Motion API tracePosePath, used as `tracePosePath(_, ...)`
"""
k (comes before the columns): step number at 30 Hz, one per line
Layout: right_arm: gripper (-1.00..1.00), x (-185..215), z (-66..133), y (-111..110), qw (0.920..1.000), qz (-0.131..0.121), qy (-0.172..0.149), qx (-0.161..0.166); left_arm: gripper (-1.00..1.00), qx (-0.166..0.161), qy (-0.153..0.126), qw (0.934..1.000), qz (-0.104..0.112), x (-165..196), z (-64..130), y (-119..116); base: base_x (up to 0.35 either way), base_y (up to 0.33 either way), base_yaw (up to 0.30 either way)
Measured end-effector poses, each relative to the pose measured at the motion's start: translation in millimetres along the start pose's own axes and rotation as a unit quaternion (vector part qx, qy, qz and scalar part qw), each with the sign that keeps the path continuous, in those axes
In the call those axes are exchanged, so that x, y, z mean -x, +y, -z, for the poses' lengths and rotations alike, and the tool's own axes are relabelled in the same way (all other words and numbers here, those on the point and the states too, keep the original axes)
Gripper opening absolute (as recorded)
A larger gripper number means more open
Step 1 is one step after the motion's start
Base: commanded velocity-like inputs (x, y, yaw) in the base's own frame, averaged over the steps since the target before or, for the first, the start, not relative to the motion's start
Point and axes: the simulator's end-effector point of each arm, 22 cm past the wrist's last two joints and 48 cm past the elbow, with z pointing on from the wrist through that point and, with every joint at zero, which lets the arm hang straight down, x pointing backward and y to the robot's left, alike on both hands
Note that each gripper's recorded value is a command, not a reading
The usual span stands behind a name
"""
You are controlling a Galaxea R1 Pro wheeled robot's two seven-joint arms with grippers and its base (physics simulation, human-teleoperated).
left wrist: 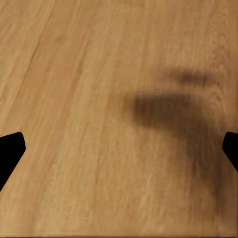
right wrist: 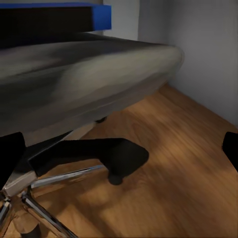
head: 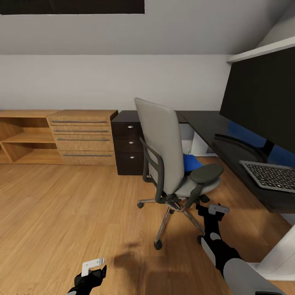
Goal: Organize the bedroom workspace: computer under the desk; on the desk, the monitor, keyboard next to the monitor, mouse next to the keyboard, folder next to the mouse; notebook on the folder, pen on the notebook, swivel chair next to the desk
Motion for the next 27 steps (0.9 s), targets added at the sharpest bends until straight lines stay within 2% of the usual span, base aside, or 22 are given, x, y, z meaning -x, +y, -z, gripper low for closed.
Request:
tracePosePath(11,1.00,6.9,0.5,3.2,0.9998,-0.003,-0.017,0.004,1.00,0.000,0.003,1.0000,0.000,-2.7,-0.3,0.2,0.000,0.000,0.039)
tracePosePath(27,1.00,0.2,0.5,3.0,0.9999,-0.002,-0.014,0.004,1.00,0.000,0.008,1.0000,-0.001,-8.1,-1.7,0.8,0.000,0.000,0.212)
